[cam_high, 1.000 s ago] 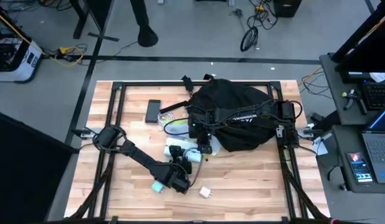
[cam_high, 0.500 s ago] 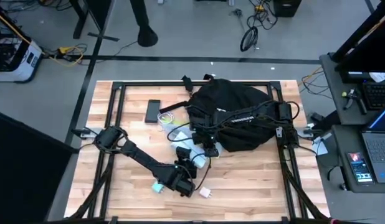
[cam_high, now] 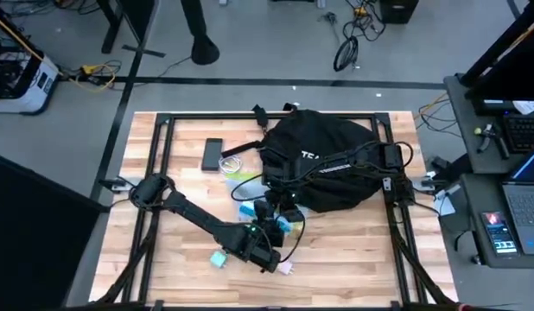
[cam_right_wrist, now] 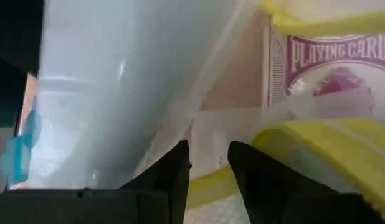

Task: Unpack backpack
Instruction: Remove the medicine organizer from the green zip bag

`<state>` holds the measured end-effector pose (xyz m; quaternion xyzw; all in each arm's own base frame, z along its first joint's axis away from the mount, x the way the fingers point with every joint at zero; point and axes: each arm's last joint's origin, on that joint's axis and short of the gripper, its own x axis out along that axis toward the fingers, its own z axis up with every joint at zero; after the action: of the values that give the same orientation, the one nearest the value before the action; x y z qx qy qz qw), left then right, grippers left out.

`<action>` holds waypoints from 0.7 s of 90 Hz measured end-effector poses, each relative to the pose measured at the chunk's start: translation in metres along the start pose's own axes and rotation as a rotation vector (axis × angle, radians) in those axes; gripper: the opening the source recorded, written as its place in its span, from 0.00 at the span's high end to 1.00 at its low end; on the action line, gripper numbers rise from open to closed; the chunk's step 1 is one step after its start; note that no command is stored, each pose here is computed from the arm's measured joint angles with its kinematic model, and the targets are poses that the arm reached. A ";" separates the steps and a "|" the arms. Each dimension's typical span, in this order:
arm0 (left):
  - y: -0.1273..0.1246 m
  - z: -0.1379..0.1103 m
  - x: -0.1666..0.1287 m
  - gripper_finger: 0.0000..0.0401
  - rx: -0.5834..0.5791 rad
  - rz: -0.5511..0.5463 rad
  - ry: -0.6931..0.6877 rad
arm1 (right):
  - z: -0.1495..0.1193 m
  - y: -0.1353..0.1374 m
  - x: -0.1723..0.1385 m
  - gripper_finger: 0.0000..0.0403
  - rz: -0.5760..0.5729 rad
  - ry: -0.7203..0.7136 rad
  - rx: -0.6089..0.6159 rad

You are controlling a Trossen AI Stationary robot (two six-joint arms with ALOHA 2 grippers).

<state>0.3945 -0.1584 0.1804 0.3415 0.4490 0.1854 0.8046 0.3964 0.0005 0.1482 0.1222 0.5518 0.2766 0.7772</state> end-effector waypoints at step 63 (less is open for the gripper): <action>0.010 -0.005 0.020 0.81 -0.234 -0.427 0.131 | 0.004 0.017 0.009 0.73 -0.093 0.029 -0.003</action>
<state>0.4007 -0.1375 0.1736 0.1306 0.5379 0.0835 0.8287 0.3969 0.0199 0.1509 0.0910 0.5677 0.2427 0.7814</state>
